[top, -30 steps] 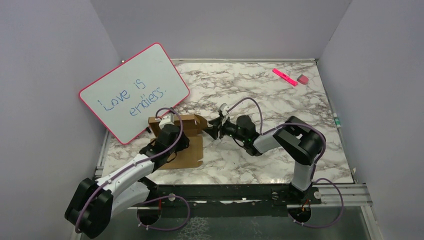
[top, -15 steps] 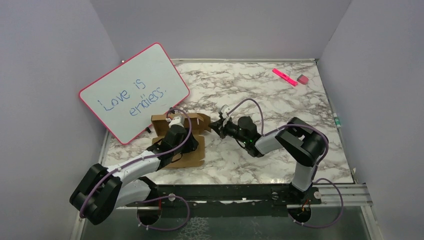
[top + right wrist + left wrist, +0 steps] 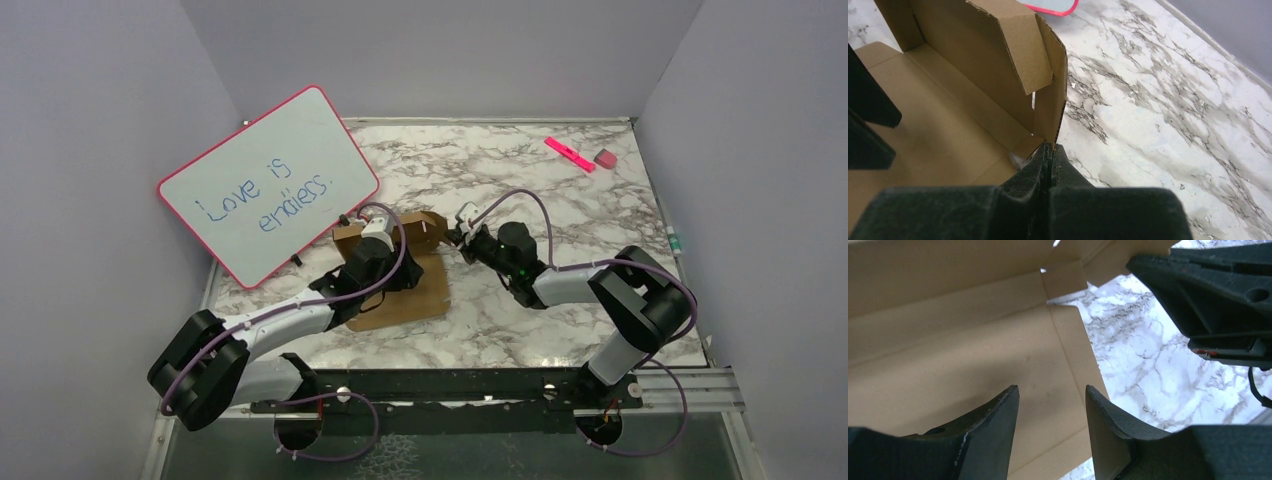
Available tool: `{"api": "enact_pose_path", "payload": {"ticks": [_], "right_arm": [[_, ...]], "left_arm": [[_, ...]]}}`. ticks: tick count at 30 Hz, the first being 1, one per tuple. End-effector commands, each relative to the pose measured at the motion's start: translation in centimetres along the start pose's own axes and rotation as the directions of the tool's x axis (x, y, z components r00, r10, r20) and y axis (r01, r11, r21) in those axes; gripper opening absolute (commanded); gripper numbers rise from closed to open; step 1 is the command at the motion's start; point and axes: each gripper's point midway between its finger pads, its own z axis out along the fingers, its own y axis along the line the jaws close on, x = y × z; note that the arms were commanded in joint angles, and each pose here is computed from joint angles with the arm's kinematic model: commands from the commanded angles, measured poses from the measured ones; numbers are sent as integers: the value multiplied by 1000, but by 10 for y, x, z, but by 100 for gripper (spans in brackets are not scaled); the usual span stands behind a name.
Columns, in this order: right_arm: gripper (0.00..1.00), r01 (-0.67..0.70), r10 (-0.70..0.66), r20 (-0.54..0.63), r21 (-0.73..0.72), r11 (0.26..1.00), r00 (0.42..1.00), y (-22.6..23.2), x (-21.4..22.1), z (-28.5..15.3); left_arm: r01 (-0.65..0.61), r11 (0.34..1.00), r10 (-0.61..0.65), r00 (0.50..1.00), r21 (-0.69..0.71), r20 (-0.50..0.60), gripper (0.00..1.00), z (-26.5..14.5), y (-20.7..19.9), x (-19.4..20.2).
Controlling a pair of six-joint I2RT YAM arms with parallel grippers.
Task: Fold the paper box
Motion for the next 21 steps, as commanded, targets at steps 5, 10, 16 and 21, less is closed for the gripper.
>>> {"api": "enact_pose_path", "payload": {"ticks": [5,10,16,21], "right_arm": [[1,13,-14,-56,-10,1000,998,2,17,-4],[1,-4,3,-57,-4,1000,998,2,18,-3],[1,-90,88,-70,-27,996,994,9,16,-1],[1,-167,164,-75,-37,985,984,14,11,-3]], "left_arm": [[-164,973,174,984,-165,44,53,13,34,-12],[-192,961,204,978,-197,42,53,22,44,-8],[-183,962,191,981,-204,20,53,32,48,1],[-135,965,136,991,-225,-12,51,41,55,15]]}}
